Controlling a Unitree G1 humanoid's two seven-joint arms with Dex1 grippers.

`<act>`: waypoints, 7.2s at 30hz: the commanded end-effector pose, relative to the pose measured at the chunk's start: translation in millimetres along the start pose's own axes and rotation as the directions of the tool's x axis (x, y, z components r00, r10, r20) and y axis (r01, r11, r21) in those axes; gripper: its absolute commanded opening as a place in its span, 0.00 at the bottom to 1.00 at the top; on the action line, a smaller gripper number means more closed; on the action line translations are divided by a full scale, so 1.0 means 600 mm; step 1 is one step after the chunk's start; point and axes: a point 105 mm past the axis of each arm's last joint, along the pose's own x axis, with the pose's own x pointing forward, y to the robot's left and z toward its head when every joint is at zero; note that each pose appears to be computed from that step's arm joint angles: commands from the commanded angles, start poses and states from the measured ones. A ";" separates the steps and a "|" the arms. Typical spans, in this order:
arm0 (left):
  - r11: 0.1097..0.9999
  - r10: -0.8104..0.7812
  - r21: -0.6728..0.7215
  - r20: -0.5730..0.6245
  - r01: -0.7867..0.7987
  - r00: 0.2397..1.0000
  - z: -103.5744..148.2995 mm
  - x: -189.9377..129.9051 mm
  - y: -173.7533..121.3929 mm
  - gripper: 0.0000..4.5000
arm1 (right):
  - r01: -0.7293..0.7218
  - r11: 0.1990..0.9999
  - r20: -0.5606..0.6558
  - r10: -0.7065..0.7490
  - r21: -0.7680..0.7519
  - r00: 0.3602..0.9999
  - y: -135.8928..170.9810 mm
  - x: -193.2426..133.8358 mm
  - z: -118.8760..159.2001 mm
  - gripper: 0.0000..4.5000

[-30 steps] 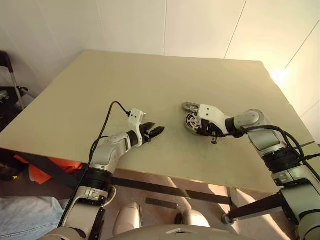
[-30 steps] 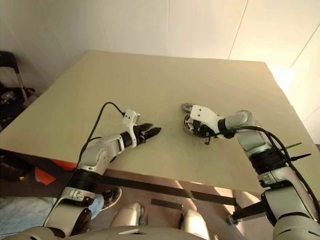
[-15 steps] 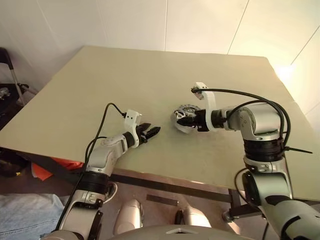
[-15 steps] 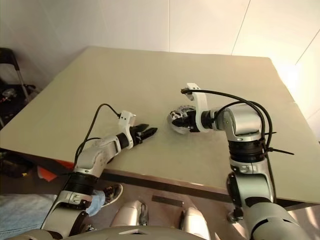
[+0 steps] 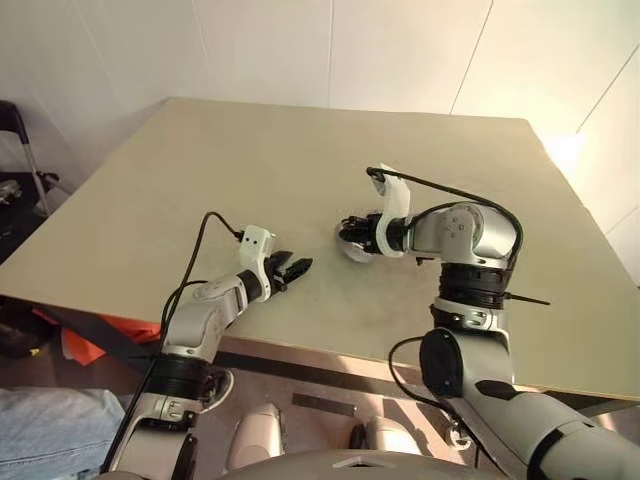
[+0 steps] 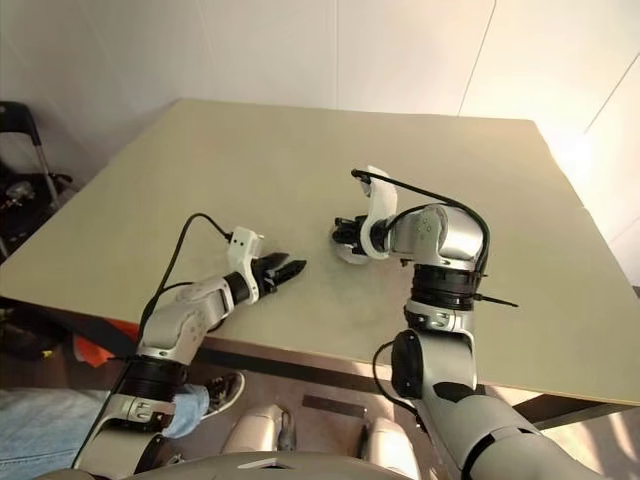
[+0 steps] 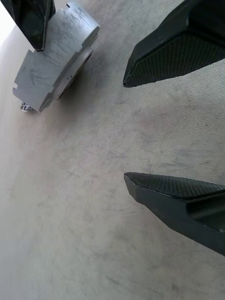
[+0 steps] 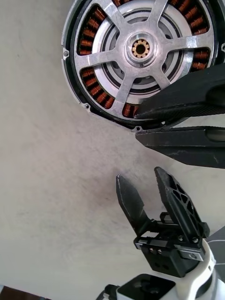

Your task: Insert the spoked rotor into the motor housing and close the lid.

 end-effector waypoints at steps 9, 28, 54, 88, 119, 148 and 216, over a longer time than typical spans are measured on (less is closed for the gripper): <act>1.000 -0.007 0.020 0.029 0.007 1.000 0.013 -0.002 -0.008 0.67 | -0.007 0.982 0.010 0.005 0.186 1.000 0.057 0.021 0.016 0.01; 0.999 -0.033 0.026 0.032 0.032 0.999 0.024 0.011 -0.012 0.67 | -0.118 0.967 0.035 0.113 0.226 0.993 0.116 0.016 0.042 0.64; 0.972 -0.221 0.084 -0.005 0.221 0.975 0.064 0.064 -0.042 0.67 | 0.011 0.712 0.332 -0.341 0.702 0.880 -0.173 -0.128 0.003 0.64; 0.993 -0.103 0.070 0.052 0.099 0.993 0.084 0.008 0.011 0.67 | -0.113 0.747 0.216 -0.042 0.655 0.975 -0.087 0.021 -0.011 0.64; 0.993 -0.092 0.072 0.044 0.089 0.995 0.079 0.014 0.010 0.67 | -0.313 0.904 0.438 0.166 0.291 0.884 0.001 -0.021 0.065 0.64; 0.998 -0.054 0.043 0.064 0.052 0.996 0.069 -0.001 0.017 0.67 | 0.188 0.757 0.451 0.155 -0.626 0.879 0.006 0.064 0.096 1.00; 0.999 -0.039 0.038 0.033 0.038 0.999 0.051 0.003 0.016 0.67 | -0.036 0.902 0.314 0.187 -0.430 0.931 -0.032 0.021 0.055 0.70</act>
